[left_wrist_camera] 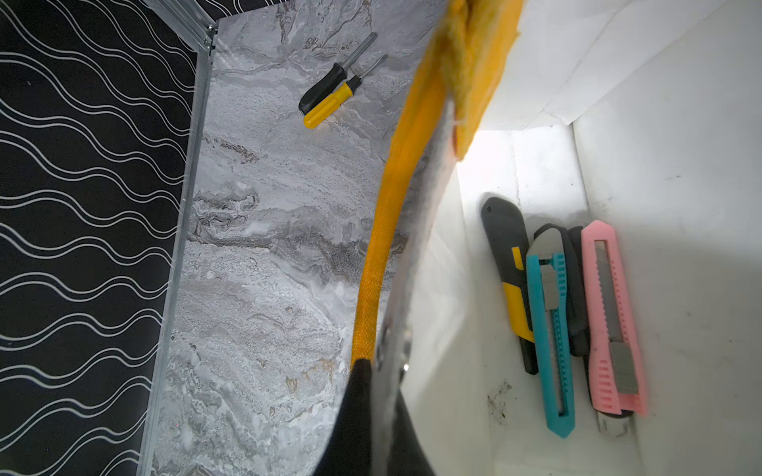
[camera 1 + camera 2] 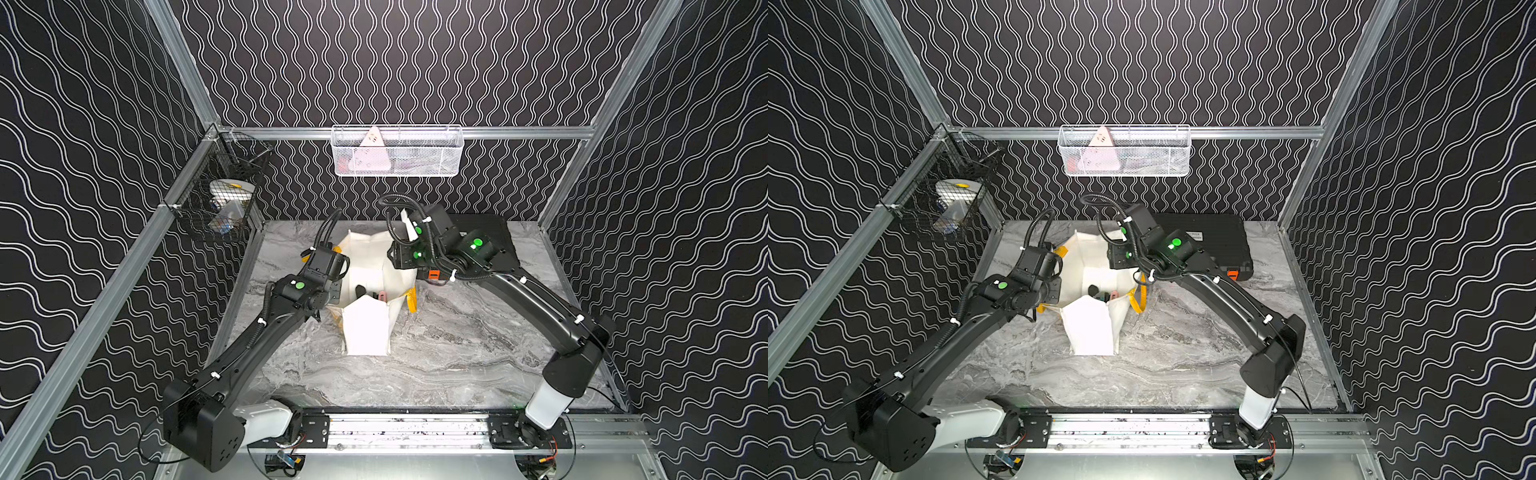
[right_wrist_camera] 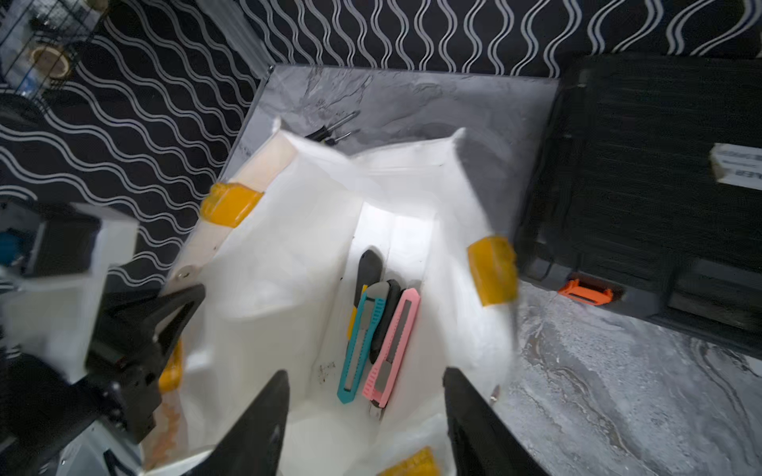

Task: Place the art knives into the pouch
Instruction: Close the pouch at the center of the board.

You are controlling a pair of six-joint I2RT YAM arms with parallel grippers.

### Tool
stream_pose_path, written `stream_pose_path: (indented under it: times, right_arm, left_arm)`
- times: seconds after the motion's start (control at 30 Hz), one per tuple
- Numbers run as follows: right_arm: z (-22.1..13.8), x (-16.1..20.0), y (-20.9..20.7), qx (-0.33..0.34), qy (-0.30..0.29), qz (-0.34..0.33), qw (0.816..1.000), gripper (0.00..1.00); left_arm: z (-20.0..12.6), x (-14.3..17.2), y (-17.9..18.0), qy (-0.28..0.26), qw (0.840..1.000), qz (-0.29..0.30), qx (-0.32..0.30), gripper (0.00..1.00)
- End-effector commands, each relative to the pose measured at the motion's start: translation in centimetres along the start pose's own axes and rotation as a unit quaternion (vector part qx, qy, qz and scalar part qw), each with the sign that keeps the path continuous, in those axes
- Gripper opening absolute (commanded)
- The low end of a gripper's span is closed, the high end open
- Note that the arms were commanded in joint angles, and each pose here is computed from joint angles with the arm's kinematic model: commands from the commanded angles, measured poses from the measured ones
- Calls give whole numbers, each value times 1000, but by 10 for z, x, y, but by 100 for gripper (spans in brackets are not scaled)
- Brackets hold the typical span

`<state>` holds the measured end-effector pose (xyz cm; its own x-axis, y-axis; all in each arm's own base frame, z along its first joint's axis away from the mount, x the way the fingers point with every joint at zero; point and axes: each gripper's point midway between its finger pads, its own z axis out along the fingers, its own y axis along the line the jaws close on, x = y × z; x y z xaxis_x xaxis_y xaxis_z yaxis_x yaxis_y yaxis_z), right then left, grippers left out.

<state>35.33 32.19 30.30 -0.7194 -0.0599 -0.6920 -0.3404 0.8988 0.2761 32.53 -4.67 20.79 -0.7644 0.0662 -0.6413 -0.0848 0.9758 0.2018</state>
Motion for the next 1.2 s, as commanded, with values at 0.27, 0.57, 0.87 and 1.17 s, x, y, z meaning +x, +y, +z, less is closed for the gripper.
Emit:
stream_pose_path:
  times: [0.27, 0.57, 0.87, 1.17]
  right_arm:
    - [28, 23, -62, 30, 37, 74, 996, 61]
    - [51, 42, -55, 10, 71, 89, 993, 53]
    - [49, 61, -53, 20, 98, 89, 991, 42]
    - [44, 65, -37, -18, 105, 89, 990, 8]
  left_arm:
    - [0, -5, 0, -11, 1000, 0, -4, 0]
    - [0, -5, 0, -11, 1000, 1, -4, 0]
    - [1, -5, -4, -9, 1000, 2, 4, 0]
    - [-2, -7, -12, -13, 1000, 1, 24, 0]
